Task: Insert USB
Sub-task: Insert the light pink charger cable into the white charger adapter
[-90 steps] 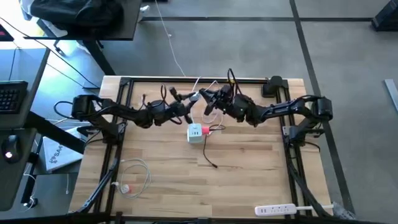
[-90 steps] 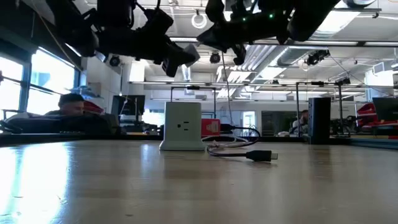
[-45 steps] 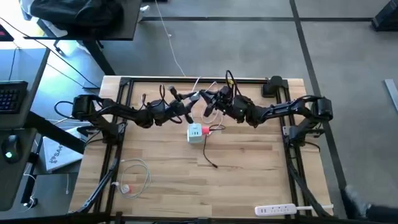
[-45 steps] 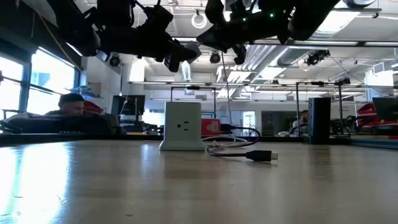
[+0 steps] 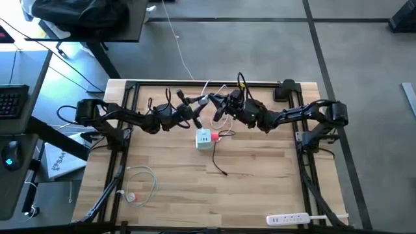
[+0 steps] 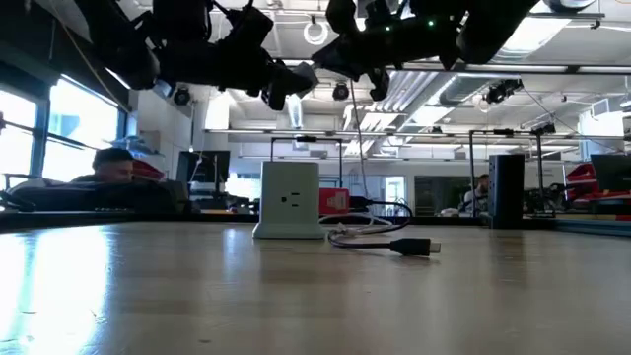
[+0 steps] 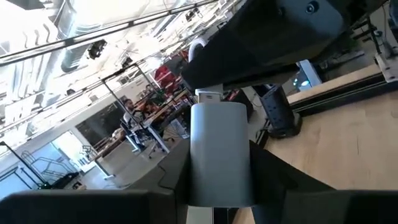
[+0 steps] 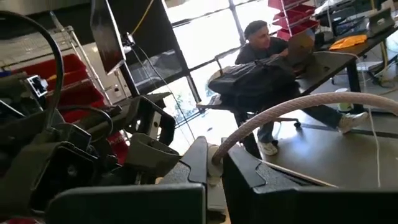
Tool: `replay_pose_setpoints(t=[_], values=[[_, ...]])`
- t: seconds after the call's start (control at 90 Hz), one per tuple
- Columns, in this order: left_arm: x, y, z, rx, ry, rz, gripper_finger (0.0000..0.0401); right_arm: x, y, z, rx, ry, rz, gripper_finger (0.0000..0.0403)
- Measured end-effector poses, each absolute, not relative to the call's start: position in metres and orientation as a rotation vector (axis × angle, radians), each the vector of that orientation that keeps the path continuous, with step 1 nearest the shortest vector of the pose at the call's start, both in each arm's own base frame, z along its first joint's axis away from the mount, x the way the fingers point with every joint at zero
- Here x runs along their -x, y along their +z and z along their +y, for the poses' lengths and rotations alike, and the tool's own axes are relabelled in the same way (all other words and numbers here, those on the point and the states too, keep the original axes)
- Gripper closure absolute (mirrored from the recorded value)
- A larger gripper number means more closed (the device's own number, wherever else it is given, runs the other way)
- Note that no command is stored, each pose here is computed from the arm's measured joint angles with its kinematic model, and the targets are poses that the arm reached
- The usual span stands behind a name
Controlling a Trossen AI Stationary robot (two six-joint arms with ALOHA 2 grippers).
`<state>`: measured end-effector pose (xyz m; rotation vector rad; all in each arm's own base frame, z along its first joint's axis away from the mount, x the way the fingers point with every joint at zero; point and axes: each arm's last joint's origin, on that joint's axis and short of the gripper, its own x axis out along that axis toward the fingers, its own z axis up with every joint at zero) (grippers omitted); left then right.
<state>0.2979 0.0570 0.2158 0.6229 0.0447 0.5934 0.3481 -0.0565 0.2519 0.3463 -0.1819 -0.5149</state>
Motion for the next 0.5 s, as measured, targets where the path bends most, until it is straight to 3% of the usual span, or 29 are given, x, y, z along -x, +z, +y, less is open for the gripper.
replay_pose_setpoints(t=[0.5], values=[[-0.297,0.2196,0.0579,-0.62,0.607,0.005,0.0308,-0.3486,0.2531,-0.0518,-0.349,-0.504,-0.188,0.0403]])
